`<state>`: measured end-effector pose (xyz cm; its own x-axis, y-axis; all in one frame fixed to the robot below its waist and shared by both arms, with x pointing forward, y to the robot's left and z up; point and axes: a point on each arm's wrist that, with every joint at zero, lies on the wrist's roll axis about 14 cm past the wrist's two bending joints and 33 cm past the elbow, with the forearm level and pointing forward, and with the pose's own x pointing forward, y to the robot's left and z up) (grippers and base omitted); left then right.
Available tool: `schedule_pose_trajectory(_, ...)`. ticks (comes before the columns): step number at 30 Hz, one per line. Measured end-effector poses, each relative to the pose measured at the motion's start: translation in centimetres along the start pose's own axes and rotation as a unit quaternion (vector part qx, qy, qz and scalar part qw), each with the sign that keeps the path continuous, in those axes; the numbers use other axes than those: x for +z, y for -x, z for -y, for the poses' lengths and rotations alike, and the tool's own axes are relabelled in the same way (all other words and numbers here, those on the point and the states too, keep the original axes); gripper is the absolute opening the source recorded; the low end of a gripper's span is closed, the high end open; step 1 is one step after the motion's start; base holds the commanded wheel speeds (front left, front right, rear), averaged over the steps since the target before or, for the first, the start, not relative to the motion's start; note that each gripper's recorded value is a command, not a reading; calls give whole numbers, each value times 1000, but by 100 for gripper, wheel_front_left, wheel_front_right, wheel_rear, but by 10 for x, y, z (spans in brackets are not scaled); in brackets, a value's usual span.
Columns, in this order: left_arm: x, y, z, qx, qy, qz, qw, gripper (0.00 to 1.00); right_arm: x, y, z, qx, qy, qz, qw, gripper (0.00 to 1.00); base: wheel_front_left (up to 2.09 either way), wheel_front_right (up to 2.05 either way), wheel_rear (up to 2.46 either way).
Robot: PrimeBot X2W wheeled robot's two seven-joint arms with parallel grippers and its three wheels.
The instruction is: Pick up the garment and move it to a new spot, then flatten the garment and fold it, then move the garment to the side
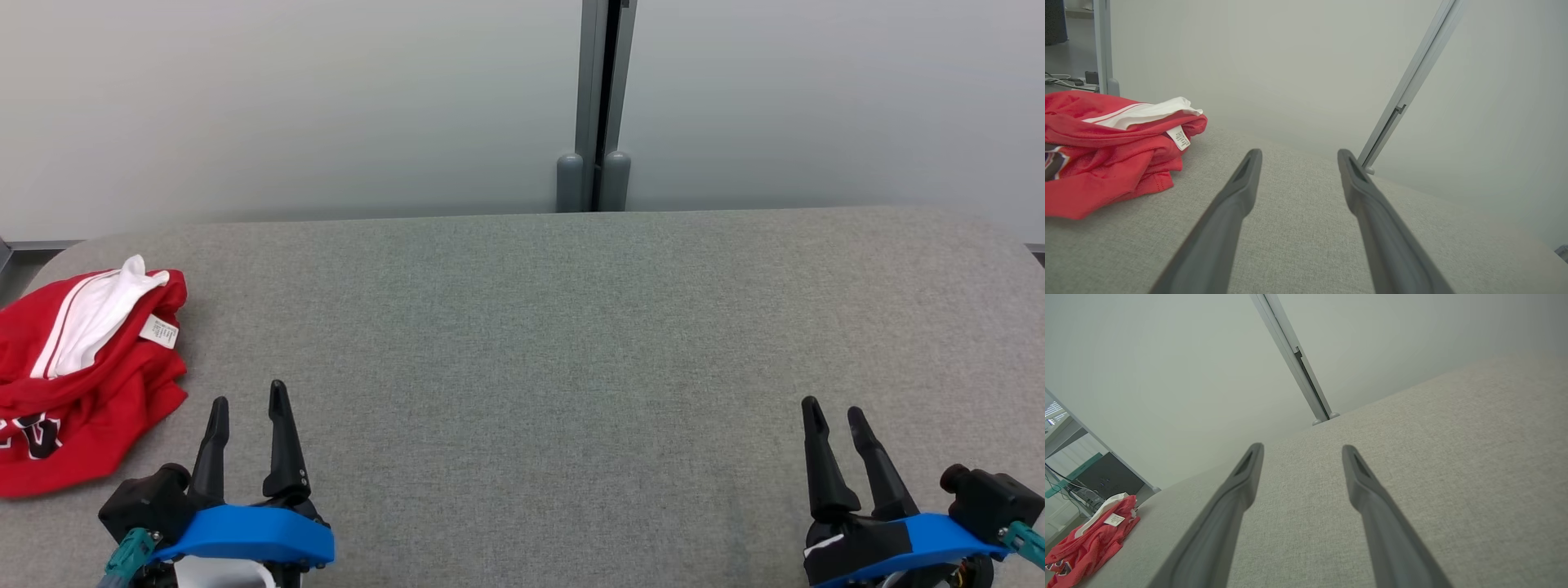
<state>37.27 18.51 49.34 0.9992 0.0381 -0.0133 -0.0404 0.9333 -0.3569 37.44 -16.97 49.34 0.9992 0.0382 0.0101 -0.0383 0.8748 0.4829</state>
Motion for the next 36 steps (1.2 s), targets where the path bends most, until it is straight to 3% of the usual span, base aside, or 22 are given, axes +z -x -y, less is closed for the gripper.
schedule_pose_trajectory(36, -5, 8, 1, -23, -150, 10, 988, 100, -7, 2, -13, 40, 150, 1, 988, 100, 0, 0, 0)
